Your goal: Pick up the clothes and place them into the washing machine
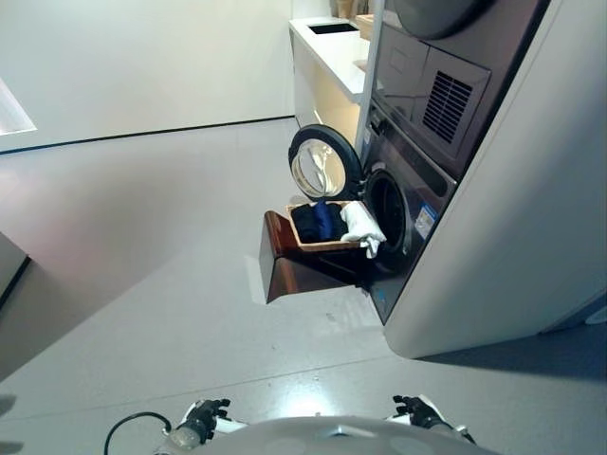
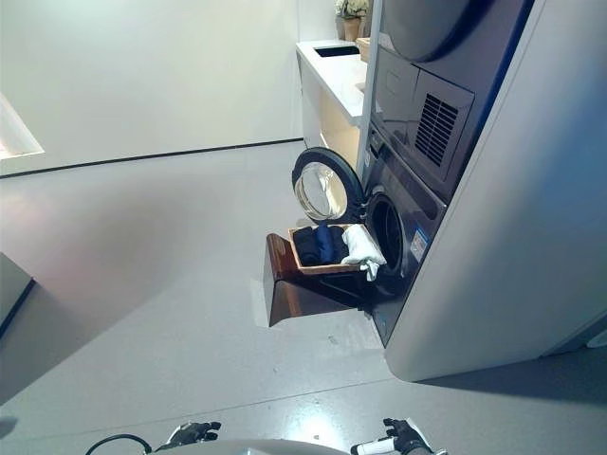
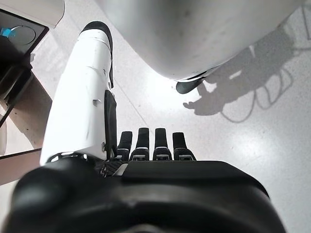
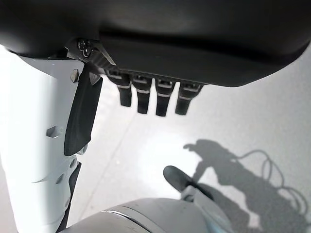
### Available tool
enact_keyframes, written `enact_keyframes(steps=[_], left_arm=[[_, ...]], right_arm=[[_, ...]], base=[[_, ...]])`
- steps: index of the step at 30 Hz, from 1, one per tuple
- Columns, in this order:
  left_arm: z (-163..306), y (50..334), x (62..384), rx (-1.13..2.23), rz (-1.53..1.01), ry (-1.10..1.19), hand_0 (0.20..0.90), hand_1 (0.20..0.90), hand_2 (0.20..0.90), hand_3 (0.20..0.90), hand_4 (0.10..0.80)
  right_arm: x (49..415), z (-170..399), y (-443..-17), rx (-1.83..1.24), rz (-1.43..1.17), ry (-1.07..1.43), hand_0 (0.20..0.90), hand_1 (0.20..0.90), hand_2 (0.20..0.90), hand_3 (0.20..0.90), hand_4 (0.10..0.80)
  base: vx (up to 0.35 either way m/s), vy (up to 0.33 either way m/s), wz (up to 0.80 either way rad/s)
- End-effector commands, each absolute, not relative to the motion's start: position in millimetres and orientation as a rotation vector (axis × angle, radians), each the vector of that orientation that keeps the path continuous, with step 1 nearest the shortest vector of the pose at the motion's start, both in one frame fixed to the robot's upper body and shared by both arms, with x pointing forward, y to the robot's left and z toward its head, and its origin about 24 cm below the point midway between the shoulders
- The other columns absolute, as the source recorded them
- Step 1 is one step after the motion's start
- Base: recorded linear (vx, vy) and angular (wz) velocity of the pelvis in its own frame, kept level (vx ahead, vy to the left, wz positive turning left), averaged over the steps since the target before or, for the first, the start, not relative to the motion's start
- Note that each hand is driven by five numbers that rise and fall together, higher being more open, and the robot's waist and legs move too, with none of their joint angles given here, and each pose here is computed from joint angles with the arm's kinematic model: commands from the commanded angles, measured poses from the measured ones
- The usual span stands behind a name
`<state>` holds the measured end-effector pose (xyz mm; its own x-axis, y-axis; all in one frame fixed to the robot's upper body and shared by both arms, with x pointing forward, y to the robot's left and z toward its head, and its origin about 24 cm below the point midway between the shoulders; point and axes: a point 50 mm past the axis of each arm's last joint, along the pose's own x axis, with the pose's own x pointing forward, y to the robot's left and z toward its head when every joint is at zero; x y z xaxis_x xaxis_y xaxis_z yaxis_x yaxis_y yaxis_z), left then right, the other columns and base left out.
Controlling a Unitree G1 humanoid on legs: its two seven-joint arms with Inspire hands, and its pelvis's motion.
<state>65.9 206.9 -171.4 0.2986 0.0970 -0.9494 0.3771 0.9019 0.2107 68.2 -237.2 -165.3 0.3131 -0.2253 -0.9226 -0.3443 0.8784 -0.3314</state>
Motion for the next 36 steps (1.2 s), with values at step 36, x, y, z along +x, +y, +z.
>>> enact_keyframes(steps=[36], left_arm=[[-152.5,205.7,140.6,0.355,-0.014,1.044,0.9,0.9,0.9,0.9,0.8]], right_arm=[[101.4,-149.6,-269.3,-0.486,-0.138,1.184,0.9,0.9,0.9,0.9,0.8]], base=[[0.201,-0.061,0.15]])
